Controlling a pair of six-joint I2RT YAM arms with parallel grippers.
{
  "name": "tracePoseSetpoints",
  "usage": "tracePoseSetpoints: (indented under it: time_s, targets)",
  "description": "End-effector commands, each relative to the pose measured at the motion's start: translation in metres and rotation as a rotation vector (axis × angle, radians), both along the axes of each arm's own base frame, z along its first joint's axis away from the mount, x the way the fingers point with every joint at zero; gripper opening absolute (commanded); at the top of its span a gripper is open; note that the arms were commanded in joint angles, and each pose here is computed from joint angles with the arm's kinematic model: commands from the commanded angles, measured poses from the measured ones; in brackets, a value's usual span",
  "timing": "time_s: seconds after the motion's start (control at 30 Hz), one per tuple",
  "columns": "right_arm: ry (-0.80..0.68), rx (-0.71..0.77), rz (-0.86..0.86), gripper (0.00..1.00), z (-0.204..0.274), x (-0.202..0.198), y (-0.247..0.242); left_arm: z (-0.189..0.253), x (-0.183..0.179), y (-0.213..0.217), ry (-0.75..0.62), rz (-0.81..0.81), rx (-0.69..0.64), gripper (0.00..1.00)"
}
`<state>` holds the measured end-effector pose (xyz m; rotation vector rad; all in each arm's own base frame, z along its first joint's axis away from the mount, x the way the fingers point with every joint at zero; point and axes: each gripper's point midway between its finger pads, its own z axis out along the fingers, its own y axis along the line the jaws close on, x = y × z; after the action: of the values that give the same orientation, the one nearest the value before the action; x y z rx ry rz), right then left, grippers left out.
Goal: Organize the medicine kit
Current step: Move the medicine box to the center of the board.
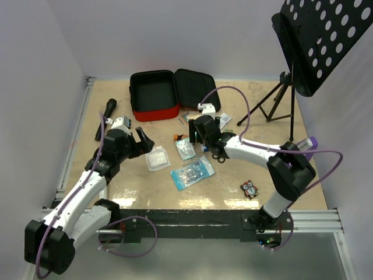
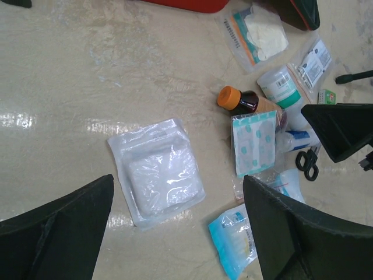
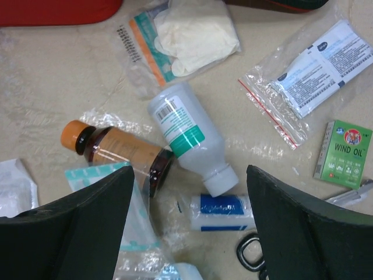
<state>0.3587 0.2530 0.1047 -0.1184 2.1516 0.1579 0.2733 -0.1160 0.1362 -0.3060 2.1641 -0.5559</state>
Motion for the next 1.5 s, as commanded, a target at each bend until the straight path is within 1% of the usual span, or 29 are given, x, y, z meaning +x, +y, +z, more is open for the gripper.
tracePoseSetpoints:
  time_s: [0.0, 0.17, 0.3, 0.5, 0.73, 0.9, 1.0, 1.07, 1.1, 1.13, 1.2, 1.3, 1.4, 1.43, 1.47]
  targets:
    - [-0.043, 0.029, -0.014, 0.79, 0.011, 0.029, 0.006, 0.041, 0.026, 0.008, -0.100, 0.086, 0.002, 0.96]
    - [-0.038, 0.029, -0.010, 0.76, 0.007, 0.038, 0.005, 0.062, 0.047, 0.018, -0.134, 0.162, -0.005, 0.96]
    - [-0.024, 0.030, -0.005, 0.77, 0.001, 0.042, 0.006, 0.077, 0.077, 0.031, -0.145, 0.235, -0.023, 1.00]
    - [0.021, 0.015, 0.014, 0.78, -0.022, 0.038, 0.006, 0.050, 0.126, 0.045, -0.054, 0.301, 0.036, 1.00]
    - [0.021, 0.040, 0.010, 0.82, -0.016, 0.033, 0.002, 0.025, 0.183, 0.071, 0.037, 0.382, 0.144, 1.00]
    - [0.014, 0.066, 0.022, 0.83, -0.006, 0.028, 0.003, 0.029, 0.219, 0.081, 0.015, 0.408, 0.172, 0.99]
    - [0.008, 0.067, 0.021, 0.83, 0.000, 0.025, -0.001, 0.011, 0.237, 0.082, 0.063, 0.397, 0.219, 0.92]
    - [0.000, 0.077, 0.023, 0.83, 0.007, 0.022, -0.002, 0.001, 0.245, 0.082, 0.091, 0.379, 0.248, 0.85]
    - [-0.004, 0.084, 0.025, 0.83, 0.011, 0.021, -0.003, -0.005, 0.247, 0.082, 0.105, 0.376, 0.257, 0.84]
    - [-0.003, 0.085, 0.029, 0.83, 0.012, 0.018, -0.004, -0.008, 0.249, 0.082, 0.109, 0.367, 0.266, 0.80]
    - [-0.005, 0.094, 0.033, 0.83, 0.017, 0.015, -0.005, -0.016, 0.252, 0.084, 0.122, 0.355, 0.292, 0.75]
    - [-0.011, 0.105, 0.035, 0.84, 0.024, 0.012, -0.006, -0.031, 0.249, 0.090, 0.178, 0.364, 0.348, 0.73]
    - [-0.020, 0.112, 0.038, 0.84, 0.030, 0.012, -0.006, -0.047, 0.244, 0.092, 0.213, 0.350, 0.369, 0.72]
    - [-0.024, 0.114, 0.037, 0.83, 0.032, 0.013, -0.006, -0.051, 0.243, 0.091, 0.216, 0.346, 0.367, 0.67]
    - [-0.025, 0.113, 0.034, 0.83, 0.032, 0.013, -0.006, -0.056, 0.241, 0.090, 0.225, 0.336, 0.365, 0.58]
